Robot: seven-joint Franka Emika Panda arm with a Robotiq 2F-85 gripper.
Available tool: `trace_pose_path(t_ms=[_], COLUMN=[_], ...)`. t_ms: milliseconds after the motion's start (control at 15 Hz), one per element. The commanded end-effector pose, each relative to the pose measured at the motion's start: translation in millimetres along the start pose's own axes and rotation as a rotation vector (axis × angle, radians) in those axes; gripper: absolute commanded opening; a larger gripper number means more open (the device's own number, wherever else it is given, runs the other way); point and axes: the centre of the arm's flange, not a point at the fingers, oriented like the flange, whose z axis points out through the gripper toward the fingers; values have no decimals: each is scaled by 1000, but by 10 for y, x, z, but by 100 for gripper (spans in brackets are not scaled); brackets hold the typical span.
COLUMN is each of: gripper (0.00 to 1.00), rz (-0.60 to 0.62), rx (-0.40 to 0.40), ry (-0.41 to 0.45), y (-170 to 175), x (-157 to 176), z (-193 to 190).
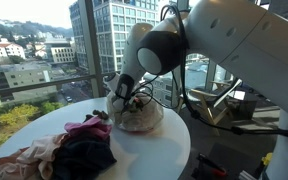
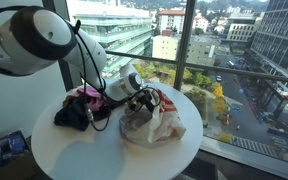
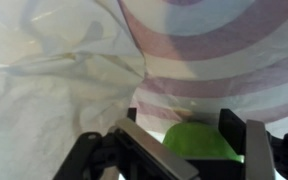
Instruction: Pick up the black shirt from the plastic and put it on the table, pick up the peach shirt from the plastic and put it on the table, pick up the pink shirt from the plastic and put it on the table, pick up the green apple toy from the plastic and put it on the table
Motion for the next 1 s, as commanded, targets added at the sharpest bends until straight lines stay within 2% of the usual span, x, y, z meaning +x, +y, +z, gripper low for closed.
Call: trace_pose_path(t_ms=[0, 667, 933], gripper=[100, 100, 100], rz=[42, 88, 93], rx=[-4, -29, -27], ry=[49, 214, 247], y=[-132, -306, -378], x=[108, 135, 171], z=[-55, 45, 91])
